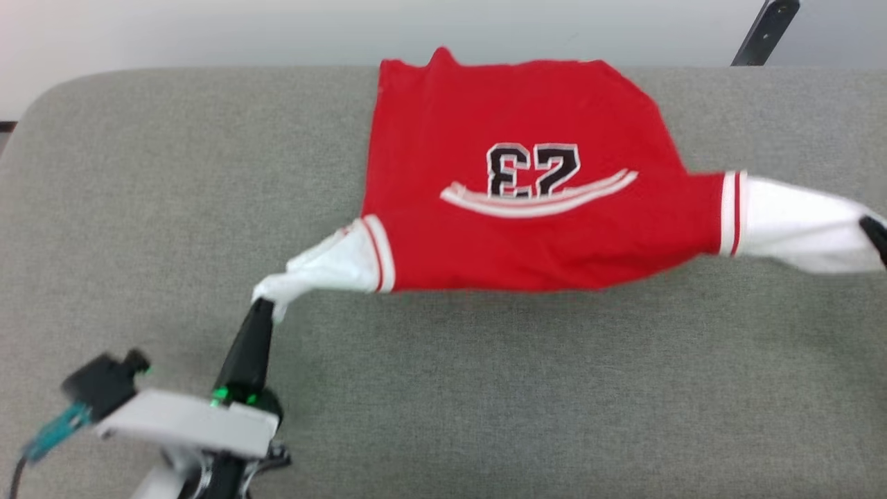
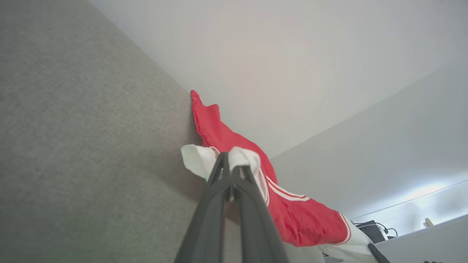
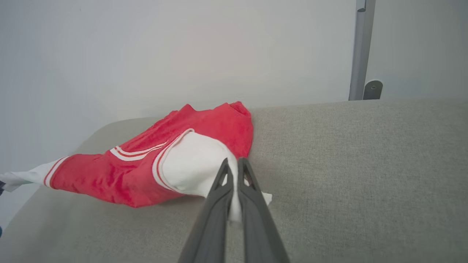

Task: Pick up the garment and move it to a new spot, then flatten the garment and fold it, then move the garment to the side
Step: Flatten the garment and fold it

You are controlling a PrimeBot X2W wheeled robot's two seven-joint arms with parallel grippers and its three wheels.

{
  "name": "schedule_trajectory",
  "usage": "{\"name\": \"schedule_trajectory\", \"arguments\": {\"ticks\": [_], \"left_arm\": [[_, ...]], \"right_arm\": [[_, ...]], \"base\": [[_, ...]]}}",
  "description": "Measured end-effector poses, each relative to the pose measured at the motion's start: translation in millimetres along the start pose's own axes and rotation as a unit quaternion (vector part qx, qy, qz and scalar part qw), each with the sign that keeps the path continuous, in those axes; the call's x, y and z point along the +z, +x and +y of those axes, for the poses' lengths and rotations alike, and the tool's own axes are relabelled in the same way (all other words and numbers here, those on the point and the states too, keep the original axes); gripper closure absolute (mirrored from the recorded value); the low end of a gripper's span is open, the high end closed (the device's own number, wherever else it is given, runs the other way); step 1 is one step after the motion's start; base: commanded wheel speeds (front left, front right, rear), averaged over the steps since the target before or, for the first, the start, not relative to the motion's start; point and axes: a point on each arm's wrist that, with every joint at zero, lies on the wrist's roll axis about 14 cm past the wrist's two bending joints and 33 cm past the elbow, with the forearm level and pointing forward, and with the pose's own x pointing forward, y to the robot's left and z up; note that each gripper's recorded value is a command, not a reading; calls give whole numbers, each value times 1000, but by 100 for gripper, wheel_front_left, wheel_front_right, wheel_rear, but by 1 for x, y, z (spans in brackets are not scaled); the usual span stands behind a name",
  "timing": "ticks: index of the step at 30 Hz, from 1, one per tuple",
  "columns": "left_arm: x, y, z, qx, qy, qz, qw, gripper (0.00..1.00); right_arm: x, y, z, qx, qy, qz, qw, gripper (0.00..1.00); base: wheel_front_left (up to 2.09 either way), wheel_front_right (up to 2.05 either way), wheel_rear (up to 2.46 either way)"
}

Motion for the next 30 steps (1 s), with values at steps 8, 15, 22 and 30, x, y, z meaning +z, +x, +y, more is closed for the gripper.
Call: {"name": "schedule_trajectory", "arguments": {"ticks": [8,15,22,30], "left_arm": [[3,-40,-3,24,-5,-7,1000,100],[-6,-51,7,48,-2,10,999,100],[-34,-59,39,98,14,53,994,100],[-60,-52,64,129,38,89,987,100]], "right_arm": [[-8,-33,-7,-13,-3,19,1000,100],[-36,-54,3,-2,10,66,998,100],[-86,-60,13,8,24,138,990,100],[-122,-45,13,8,9,177,984,100]], "base": [[0,0,0],[0,0,0],[0,0,0],[0,0,0]]}}
